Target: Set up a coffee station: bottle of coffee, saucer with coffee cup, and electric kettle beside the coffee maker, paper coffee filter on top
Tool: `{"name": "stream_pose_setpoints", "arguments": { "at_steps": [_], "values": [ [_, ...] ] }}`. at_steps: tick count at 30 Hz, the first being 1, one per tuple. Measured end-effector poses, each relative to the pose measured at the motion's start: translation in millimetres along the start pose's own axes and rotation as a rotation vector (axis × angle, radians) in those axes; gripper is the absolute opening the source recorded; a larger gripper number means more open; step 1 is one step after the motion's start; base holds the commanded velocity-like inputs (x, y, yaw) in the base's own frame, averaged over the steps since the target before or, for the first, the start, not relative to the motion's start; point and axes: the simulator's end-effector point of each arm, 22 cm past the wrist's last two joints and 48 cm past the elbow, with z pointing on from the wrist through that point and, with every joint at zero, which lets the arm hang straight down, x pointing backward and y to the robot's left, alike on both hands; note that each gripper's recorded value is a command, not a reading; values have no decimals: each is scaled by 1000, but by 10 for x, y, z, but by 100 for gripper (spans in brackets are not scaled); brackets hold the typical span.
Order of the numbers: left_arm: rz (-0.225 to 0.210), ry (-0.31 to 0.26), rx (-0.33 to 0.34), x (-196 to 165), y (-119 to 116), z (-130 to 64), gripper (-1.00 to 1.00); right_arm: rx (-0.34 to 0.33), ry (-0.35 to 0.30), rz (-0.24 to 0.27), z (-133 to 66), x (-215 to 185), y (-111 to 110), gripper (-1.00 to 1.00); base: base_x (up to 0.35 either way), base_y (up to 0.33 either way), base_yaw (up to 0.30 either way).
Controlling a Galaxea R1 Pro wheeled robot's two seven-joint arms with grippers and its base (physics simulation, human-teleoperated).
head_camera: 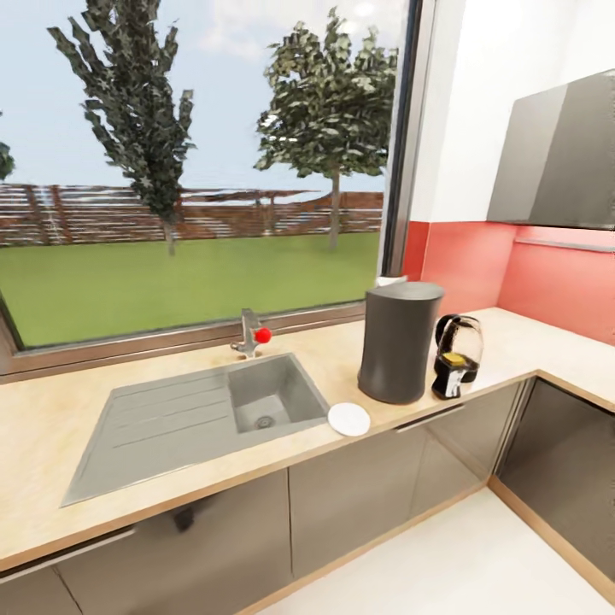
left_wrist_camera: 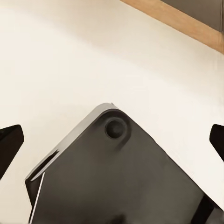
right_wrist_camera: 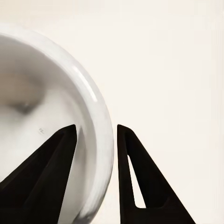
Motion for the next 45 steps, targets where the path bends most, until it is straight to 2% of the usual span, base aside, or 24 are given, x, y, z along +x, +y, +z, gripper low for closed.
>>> {"name": "stream_pose_setpoints", "arguments": {
  "at_steps": [20, 30, 37, 45],
  "values": [
    [0, 0, 0, -1, -2, 1, 100, -1, -4, 0, 1, -10, 12, -100, 72, -321, 235],
    [1, -1, 2, -3, -6, 2, 100, -1, -4, 0, 1, -10, 8, -100, 1, -326, 71],
    [32, 8, 19, 21, -46, -1, 100, 0, -4, 0, 2, -10, 7, -100, -46, -327, 257],
    [39, 9, 23, 26, -57, -2, 100, 1, -4, 0, 2, -11, -1, -100, -124, -315, 292]
  ]
}}
